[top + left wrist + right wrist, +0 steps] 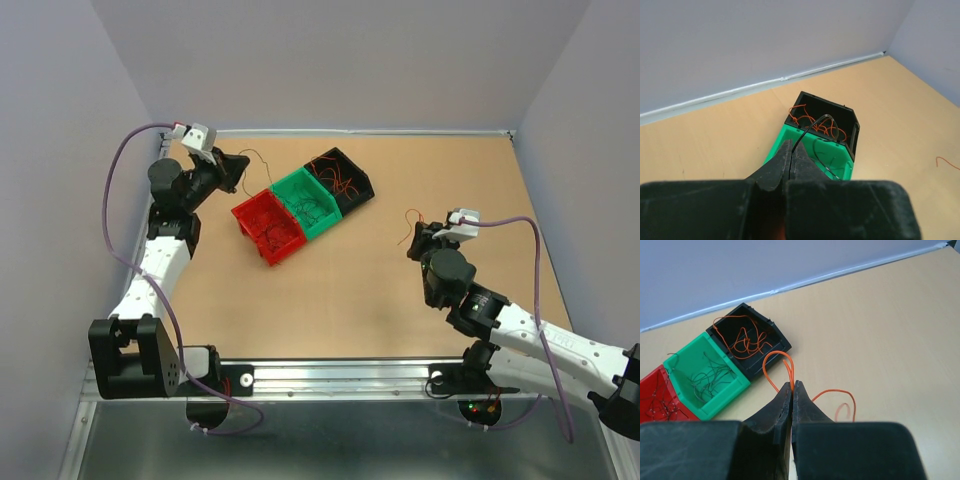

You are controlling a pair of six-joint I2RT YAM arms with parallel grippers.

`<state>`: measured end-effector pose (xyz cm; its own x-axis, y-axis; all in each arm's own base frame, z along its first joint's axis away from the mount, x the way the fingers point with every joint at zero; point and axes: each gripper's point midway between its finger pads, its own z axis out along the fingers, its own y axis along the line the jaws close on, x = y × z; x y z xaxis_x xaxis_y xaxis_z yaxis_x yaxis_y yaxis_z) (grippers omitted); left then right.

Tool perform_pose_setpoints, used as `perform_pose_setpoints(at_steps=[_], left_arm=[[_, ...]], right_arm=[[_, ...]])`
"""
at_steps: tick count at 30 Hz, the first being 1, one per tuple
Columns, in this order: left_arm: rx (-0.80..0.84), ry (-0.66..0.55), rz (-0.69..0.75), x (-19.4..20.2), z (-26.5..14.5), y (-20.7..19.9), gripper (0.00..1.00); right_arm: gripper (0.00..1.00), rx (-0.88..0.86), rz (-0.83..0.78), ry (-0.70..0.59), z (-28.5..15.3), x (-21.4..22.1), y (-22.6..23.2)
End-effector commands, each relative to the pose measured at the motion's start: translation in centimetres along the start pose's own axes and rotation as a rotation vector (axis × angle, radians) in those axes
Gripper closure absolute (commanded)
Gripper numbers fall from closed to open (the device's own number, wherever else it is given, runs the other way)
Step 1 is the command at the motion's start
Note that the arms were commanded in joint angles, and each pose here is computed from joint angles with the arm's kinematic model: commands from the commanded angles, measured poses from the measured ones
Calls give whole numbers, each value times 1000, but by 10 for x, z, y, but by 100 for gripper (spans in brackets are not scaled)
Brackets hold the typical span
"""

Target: Untangle the cables

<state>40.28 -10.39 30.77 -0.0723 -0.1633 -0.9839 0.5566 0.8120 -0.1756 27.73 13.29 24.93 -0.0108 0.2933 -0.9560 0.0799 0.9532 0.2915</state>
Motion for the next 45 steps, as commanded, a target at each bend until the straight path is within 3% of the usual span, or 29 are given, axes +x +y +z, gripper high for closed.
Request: perform_pose_setpoints(at_steps=[1,6,15,19,25,34,38,45], left_arm=[[71,22,60,8,1,-17,100],[64,110,56,43,9,-3,100],[155,222,277,88,19,18,100],[297,326,319,120,11,8,100],[279,471,347,151,12,27,100],[68,826,389,204,34,61,100],[-66,900,369,218,43,74,100],[-234,916,345,239,55,75,95]], right_arm=[[99,-7,98,-54,1,-32,10],[99,-11,98,-56,0,-33,10],[99,-28,96,-57,-3,-34,9],[100,-31,100,-62,-5,-36,7],[100,-46,109,-68,-8,-38,5],[100,-60,91,-50,-4,-33,13],[99,-68,86,-43,-3,-32,17],[99,-79,69,-29,0,-28,23]])
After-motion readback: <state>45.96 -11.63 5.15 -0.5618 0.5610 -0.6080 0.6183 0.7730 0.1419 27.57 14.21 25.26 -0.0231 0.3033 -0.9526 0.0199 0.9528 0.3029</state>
